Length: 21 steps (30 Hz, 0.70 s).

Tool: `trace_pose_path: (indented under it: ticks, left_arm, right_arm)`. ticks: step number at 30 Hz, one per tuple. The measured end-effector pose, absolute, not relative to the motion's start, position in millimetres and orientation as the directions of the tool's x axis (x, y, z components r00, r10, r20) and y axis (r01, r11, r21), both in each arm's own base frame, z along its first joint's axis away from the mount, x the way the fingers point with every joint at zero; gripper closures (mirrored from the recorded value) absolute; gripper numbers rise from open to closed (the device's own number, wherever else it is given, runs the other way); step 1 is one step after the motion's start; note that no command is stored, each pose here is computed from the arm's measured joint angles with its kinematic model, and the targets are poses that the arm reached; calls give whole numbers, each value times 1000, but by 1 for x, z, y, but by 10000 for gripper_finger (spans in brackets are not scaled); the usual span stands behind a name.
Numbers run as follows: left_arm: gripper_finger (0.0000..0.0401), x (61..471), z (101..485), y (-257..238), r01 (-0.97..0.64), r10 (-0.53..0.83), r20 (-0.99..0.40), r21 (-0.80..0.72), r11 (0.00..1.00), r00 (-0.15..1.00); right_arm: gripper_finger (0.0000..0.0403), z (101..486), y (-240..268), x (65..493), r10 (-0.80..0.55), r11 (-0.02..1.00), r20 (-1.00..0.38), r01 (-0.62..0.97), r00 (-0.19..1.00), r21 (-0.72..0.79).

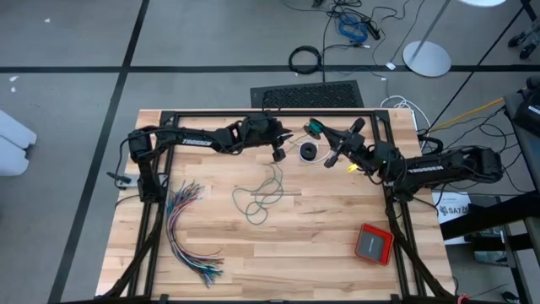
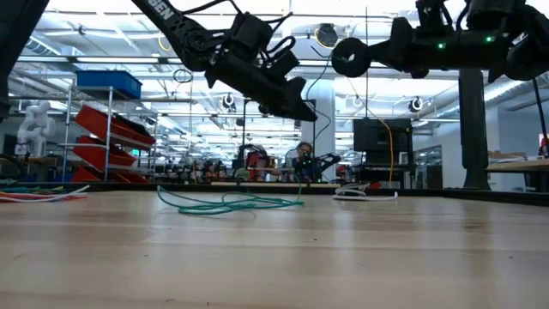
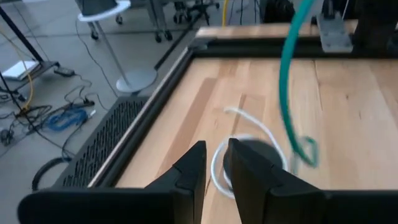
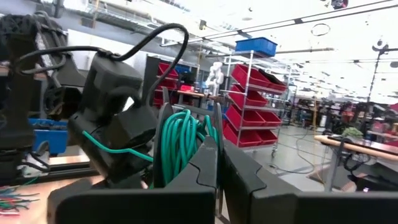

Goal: Coil cords
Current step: Coil the green wire onto the spool

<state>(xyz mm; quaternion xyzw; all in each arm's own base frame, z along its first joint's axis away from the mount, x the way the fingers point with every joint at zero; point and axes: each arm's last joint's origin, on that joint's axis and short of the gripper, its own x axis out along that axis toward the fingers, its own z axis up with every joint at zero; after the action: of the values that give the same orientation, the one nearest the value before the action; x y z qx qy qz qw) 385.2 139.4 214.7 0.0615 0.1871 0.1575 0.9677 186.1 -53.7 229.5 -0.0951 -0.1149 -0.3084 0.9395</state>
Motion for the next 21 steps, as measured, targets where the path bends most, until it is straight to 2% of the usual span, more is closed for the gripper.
trace_pose_path:
  ticks: [5, 10, 14, 17, 19, 21]
  left_arm:
    - [327, 376, 200, 145, -282, 367, -481, 242, 929, 796]
    - [326, 360, 175, 146, -160, 199, -507, 121, 980, 838]
    - [326, 348, 160, 146, -152, 153, -451, 39, 988, 879]
    - [326, 347, 162, 142, -101, 88, -325, -24, 995, 942]
    - [326, 350, 168, 134, -70, 63, -248, -16, 997, 967]
    - [326, 354, 170, 127, -68, 72, -230, 24, 997, 971]
  right_arm:
    - [403, 229, -54, 186, -574, 775, 273, 620, 772, -122]
    - [403, 229, -54, 186, -574, 774, 272, 620, 772, -127]
    - [403, 229, -55, 186, -575, 773, 271, 621, 772, -129]
    - [403, 229, -56, 185, -579, 770, 266, 625, 770, -131]
    - [403, 229, -57, 185, -582, 768, 265, 627, 769, -131]
    - [403, 229, -57, 185, -583, 768, 265, 627, 768, -128]
